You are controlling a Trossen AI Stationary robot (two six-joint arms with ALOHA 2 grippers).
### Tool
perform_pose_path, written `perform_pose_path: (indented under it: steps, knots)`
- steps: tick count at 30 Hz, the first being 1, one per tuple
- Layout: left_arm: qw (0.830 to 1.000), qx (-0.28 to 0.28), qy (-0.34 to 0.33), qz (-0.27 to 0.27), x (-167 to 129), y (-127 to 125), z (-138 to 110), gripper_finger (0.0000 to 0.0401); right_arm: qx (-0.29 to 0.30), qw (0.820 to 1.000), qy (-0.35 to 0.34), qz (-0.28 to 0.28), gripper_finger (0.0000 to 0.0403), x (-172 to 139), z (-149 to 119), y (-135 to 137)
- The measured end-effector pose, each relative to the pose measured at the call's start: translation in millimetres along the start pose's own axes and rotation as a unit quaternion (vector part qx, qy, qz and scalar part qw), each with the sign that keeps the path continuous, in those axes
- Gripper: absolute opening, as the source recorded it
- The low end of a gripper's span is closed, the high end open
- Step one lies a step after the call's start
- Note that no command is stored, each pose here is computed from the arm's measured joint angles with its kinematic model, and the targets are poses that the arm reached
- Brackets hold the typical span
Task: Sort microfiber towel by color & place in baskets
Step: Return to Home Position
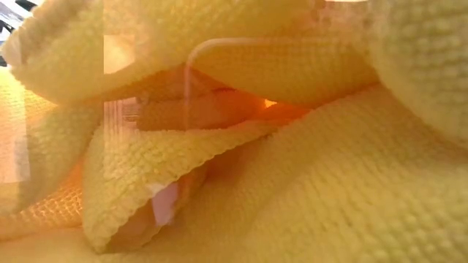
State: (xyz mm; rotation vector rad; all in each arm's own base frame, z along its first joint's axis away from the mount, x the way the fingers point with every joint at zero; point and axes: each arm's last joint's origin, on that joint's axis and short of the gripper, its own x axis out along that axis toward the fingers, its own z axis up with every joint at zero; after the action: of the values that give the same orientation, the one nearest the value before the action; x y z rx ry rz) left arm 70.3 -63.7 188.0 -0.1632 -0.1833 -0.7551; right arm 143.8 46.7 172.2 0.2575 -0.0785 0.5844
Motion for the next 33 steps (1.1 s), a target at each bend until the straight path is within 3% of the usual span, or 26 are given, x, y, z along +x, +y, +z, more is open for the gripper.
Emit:
perform_pose_path:
  steps: [7,26,33]
  knots:
    - [1.0,0.0,0.011,0.001,0.0,0.1,-2.0,0.0127,0.043,0.999,0.0,0.0,0.0082,0.0,0.0,0.0]
    - [1.0,0.0,0.009,0.001,0.0,0.1,-1.1,0.0127,0.035,0.999,-0.001,0.001,0.0082,-8.4,6.4,4.7]
    - [1.0,0.0,0.009,0.001,0.0,0.1,-1.1,0.0127,0.055,0.997,0.059,-0.019,0.0082,-17.3,-2.2,5.3]
